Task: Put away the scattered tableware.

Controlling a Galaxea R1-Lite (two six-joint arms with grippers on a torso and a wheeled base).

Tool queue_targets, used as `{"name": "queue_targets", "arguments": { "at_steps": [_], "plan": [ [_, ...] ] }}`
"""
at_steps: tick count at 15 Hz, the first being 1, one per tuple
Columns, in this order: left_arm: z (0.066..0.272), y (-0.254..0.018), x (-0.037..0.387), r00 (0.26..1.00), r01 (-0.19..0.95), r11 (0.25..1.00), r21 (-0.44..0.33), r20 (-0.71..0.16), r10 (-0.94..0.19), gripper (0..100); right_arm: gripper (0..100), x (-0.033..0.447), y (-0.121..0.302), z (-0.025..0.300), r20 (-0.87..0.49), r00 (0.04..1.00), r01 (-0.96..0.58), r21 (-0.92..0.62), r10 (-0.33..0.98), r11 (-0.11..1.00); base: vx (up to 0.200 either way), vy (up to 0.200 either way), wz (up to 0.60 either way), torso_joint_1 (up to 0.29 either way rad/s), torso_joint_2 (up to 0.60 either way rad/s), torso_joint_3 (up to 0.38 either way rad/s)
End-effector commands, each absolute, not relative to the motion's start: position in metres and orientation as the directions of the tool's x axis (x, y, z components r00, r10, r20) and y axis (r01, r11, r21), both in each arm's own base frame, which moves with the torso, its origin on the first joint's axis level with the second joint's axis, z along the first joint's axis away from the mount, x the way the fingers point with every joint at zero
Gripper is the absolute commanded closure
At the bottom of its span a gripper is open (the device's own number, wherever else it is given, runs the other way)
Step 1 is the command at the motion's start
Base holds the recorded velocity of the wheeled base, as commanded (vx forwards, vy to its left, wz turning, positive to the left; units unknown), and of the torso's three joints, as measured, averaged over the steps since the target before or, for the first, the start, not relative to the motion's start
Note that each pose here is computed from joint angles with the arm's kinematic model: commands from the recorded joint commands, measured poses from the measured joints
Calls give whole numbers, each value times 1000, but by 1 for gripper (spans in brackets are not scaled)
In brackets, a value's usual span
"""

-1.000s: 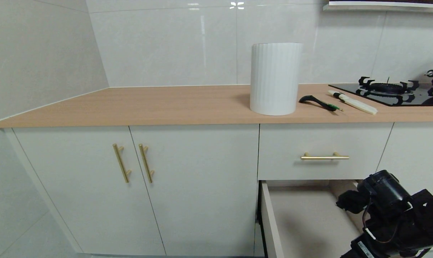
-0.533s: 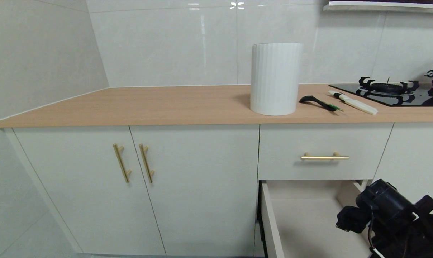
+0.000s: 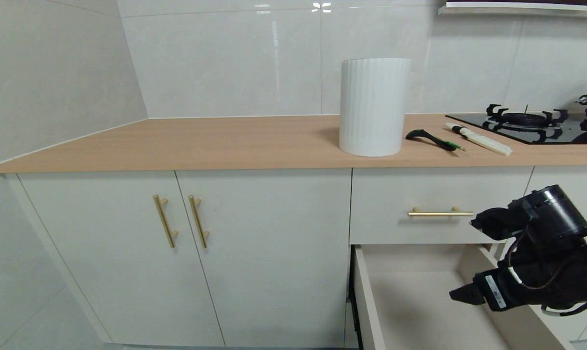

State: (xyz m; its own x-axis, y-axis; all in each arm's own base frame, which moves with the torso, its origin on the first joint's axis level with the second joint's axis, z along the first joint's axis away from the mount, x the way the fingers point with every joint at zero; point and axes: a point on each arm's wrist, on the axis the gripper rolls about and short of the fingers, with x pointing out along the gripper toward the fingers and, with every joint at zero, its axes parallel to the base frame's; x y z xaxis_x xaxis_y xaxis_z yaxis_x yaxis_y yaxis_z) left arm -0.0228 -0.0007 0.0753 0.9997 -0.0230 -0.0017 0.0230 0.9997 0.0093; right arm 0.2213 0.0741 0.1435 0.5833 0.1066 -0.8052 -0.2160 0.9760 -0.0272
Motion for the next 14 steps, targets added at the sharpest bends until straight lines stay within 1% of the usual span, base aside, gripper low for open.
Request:
{"name": "queue_targets", "arguments": {
  "at_steps": [1,4,7,11,14],
  "plan": [
    [75,-1,-23,1000,23,1000,9,-2,-23,0,0,219,63,160,-745,659,-171,-14,103,985,0,0,0,0,0,0],
    [75,-1,-23,1000,23,1000,9,-3,-23,0,0,217,57,167,-718,688,-154,-5,104,988,0,0,0,0,0,0],
    [75,-1,-23,1000,23,1000,9,-2,-23,0,0,218,56,167,-714,693,-149,-9,98,989,0,0,0,9,-28,-14],
    [75,-1,-23,1000,23,1000,9,-3,-23,0,0,218,53,167,-712,696,-139,-11,90,990,0,0,0,75,-263,-245],
    [75,-1,-23,1000,23,1000,9,-2,-23,0,0,218,53,167,-714,694,-139,-13,88,990,0,0,0,167,-536,-289]
  ]
}}
